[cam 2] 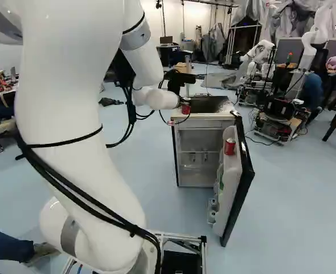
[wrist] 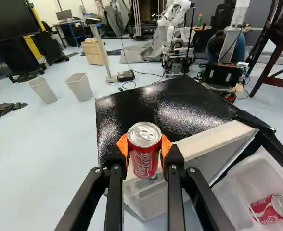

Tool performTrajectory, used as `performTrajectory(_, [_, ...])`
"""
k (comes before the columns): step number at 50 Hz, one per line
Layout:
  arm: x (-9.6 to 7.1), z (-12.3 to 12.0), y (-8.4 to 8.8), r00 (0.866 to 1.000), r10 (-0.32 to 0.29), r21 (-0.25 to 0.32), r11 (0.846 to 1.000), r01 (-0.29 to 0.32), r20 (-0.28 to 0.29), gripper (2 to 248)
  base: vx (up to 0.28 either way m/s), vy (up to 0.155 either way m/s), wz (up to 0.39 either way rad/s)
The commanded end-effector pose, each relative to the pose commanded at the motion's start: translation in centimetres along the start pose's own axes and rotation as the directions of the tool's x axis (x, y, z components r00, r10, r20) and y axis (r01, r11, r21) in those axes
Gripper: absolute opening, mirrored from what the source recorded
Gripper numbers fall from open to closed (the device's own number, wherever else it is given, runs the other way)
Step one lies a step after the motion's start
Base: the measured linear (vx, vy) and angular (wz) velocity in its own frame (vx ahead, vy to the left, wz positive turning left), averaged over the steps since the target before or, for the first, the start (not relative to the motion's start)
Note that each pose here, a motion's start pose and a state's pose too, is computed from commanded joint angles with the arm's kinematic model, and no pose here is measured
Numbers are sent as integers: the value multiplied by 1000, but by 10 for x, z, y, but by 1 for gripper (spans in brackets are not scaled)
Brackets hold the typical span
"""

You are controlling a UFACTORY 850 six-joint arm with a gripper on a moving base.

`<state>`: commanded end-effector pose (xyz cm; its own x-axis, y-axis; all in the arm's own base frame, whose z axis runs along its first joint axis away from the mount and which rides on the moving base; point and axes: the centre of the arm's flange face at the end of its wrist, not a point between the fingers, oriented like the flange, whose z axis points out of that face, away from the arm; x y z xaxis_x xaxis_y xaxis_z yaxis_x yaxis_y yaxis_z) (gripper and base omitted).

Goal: Grab a drink from the fridge

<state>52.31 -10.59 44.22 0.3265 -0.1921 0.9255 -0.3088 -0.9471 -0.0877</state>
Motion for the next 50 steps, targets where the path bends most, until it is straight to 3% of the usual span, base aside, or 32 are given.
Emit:
performTrajectory(31, [12,40,-6,1000,1,4,1000,-1,-16,88,0,0,0])
performTrajectory(50, [13,43,-7,1000,1,4,1000,-1,-17,88,0,0,0])
